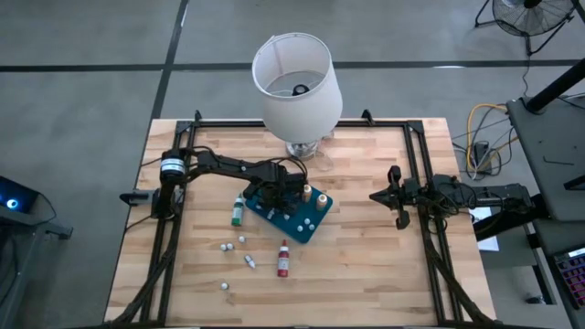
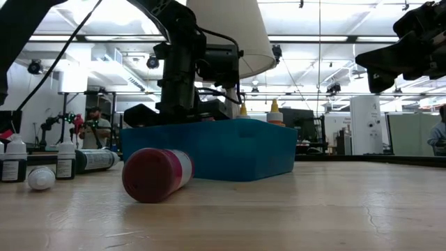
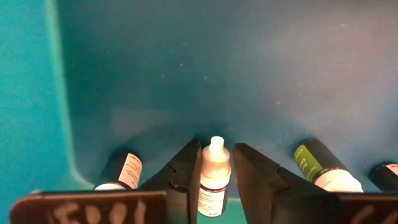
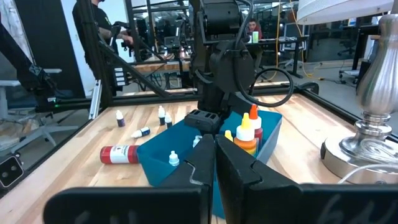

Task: Pick & Place food coloring
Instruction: Remove the small red food coloring bottle from the blue container

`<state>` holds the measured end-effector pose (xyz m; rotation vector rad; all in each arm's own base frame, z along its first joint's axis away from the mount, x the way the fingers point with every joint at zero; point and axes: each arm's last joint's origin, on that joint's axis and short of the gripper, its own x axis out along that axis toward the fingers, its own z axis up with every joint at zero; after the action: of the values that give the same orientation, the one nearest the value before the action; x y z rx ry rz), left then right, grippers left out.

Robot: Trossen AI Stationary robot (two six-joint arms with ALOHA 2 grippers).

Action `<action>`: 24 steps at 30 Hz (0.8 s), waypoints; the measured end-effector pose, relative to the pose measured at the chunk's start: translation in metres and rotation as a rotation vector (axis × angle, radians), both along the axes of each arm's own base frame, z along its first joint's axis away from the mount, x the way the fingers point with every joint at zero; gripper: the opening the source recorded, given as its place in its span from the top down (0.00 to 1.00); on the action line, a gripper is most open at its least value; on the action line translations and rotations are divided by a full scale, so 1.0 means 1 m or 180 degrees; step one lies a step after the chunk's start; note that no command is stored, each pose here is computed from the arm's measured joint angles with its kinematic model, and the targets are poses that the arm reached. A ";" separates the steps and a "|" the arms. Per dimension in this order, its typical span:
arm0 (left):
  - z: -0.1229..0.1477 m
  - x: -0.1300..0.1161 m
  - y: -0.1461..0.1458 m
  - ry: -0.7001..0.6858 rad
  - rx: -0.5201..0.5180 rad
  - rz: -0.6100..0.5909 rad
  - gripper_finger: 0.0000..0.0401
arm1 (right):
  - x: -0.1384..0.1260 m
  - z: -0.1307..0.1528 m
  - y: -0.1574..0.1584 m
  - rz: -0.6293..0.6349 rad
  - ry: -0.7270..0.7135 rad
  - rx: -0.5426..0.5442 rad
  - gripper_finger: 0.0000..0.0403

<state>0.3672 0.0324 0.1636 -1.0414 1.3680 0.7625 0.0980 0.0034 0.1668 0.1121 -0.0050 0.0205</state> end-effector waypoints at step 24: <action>0.000 0.003 0.002 0.0044 -0.0055 -0.0005 0.92 | 0.000 0.000 0.000 0.0000 0.0000 0.0000 0.98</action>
<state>0.3701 0.0344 0.1632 -1.0502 1.3891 0.7592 0.0980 0.0034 0.1668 0.1121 -0.0050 0.0205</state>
